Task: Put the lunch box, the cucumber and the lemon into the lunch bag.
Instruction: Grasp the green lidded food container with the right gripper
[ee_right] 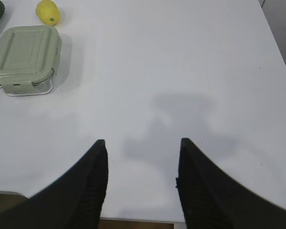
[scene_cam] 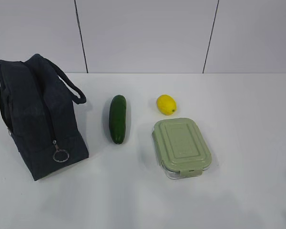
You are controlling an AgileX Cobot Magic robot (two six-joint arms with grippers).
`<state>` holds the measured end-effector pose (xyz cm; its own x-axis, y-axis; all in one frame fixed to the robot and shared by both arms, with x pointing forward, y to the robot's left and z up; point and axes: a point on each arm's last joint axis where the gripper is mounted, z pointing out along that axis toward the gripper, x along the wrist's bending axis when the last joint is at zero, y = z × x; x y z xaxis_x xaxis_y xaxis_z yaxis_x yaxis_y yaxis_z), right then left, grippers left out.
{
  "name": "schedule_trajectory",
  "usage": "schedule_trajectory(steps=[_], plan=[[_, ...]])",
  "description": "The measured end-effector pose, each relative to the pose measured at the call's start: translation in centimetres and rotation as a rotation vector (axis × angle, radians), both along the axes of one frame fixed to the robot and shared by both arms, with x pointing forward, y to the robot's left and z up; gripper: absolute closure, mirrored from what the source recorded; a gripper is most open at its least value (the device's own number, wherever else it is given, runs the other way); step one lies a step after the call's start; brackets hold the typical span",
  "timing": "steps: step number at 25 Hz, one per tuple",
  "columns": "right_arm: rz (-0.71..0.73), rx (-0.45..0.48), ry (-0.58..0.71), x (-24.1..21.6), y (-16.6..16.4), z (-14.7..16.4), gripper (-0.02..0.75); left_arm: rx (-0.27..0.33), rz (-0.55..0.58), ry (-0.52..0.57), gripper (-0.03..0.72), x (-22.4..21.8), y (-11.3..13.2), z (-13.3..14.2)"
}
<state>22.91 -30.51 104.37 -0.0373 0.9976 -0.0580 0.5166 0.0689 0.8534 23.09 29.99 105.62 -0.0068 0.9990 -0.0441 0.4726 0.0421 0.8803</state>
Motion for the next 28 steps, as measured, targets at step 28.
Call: schedule_trajectory(steps=[28], plan=[[0.0, 0.0, 0.0, 0.0, 0.0, 0.0, 0.356, 0.0, 0.0, 0.0, 0.448, 0.0, 0.0, 0.0]])
